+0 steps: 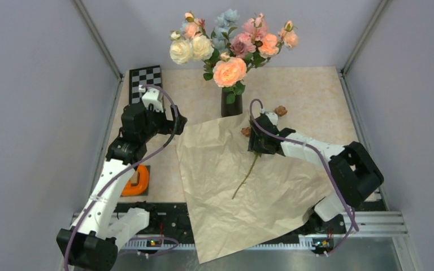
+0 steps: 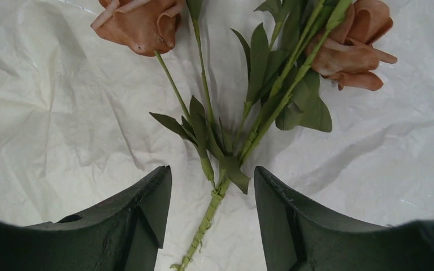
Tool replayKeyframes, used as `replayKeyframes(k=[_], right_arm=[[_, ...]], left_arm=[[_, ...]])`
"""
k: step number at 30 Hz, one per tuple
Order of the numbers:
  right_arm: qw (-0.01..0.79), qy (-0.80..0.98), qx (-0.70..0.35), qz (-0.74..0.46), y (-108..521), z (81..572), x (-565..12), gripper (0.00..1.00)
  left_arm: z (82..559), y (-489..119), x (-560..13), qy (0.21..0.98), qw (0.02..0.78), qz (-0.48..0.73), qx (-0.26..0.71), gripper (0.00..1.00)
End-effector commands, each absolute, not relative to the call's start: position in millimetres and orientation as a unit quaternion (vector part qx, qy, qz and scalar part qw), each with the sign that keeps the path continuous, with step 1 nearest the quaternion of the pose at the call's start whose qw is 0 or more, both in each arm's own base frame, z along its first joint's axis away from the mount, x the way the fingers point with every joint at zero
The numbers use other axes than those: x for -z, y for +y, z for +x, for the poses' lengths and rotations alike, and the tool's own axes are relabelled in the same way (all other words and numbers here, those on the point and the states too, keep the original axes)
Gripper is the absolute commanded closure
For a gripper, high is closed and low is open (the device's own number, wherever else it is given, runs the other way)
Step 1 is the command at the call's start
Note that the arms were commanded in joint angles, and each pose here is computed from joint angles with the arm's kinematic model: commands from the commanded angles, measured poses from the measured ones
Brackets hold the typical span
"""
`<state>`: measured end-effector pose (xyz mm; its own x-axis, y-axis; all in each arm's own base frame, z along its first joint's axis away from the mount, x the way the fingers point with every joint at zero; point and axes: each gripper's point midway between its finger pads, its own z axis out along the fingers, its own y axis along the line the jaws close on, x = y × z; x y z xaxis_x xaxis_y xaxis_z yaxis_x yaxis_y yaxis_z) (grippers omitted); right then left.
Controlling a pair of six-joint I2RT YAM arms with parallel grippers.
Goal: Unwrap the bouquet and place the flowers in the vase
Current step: Pick up the fake flower from the wrapping paper.
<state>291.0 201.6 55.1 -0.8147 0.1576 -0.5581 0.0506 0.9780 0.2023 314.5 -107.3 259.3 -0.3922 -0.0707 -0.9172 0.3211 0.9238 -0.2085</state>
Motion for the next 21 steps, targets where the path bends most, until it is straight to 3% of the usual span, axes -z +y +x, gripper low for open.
replayKeyframes(k=[1,21], right_arm=[[0.314,0.947,-0.045,0.054,206,307,-57,0.44],[0.300,0.953,0.010,0.045,207,309,-33,0.46]], left_arm=[[312,-102,-274,0.799,0.571,0.076,0.171,0.01],[308,-100,-278,0.795,0.578,0.079,0.164,0.01]])
